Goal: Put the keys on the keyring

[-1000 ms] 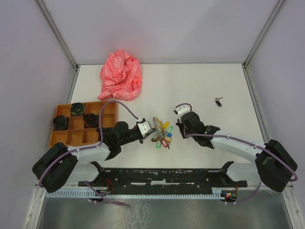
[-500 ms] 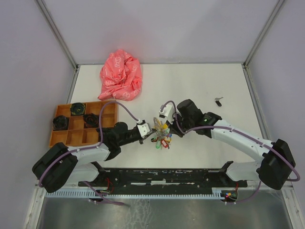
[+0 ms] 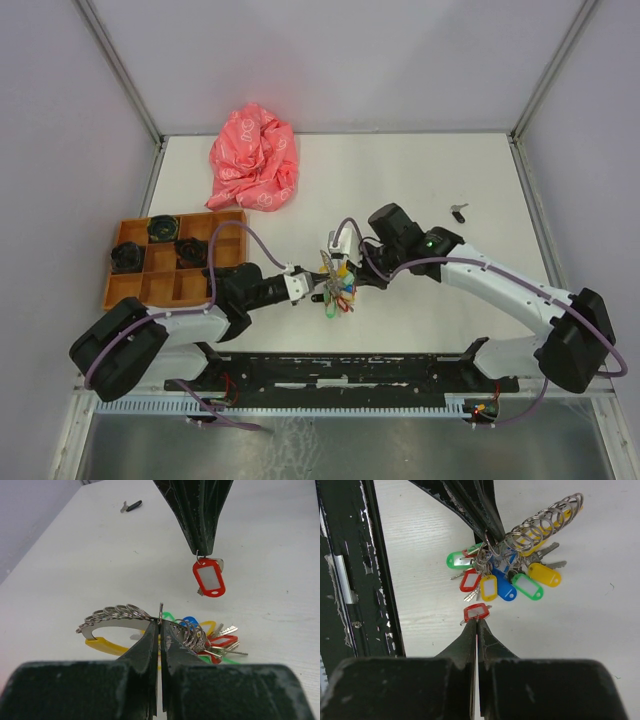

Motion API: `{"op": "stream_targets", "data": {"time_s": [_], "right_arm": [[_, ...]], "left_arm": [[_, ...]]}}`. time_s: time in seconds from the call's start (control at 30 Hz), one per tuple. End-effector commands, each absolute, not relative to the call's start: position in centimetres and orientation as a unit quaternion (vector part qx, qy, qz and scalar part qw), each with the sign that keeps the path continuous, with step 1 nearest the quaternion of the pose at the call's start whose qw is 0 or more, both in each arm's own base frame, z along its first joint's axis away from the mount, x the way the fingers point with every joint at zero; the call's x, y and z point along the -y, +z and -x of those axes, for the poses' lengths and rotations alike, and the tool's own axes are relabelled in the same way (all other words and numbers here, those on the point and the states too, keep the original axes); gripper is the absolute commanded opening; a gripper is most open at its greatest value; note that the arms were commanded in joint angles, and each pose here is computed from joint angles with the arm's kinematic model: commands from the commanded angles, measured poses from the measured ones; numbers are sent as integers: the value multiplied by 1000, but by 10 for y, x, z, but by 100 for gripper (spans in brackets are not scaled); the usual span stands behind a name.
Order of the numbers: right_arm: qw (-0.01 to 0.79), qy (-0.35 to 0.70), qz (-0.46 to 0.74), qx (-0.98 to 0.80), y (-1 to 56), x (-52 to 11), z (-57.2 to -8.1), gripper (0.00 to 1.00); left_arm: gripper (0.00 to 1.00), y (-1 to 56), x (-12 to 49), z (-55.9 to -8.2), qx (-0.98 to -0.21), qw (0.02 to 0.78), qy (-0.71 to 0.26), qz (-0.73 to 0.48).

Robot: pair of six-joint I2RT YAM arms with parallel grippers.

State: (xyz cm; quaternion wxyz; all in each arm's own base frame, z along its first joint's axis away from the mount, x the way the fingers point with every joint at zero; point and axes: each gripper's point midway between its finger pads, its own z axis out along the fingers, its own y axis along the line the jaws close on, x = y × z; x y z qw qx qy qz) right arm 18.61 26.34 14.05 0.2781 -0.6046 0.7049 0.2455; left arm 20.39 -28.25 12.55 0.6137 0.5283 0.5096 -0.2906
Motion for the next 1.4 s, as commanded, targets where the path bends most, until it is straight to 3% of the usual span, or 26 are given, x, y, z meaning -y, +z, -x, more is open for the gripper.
{"op": "stream_targets", "data": {"time_s": [0.0, 0.33, 1.37], "right_arm": [[302, 253, 629, -670, 162, -277, -193, 1], [418, 178, 657, -601, 184, -270, -208, 1], [480, 21, 748, -458, 188, -282, -205, 1]], "left_arm": [[3, 159, 287, -208, -431, 678, -259, -535], [3, 172, 285, -218, -402, 710, -211, -538], [3, 188, 289, -202, -329, 753, -162, -546]]}}
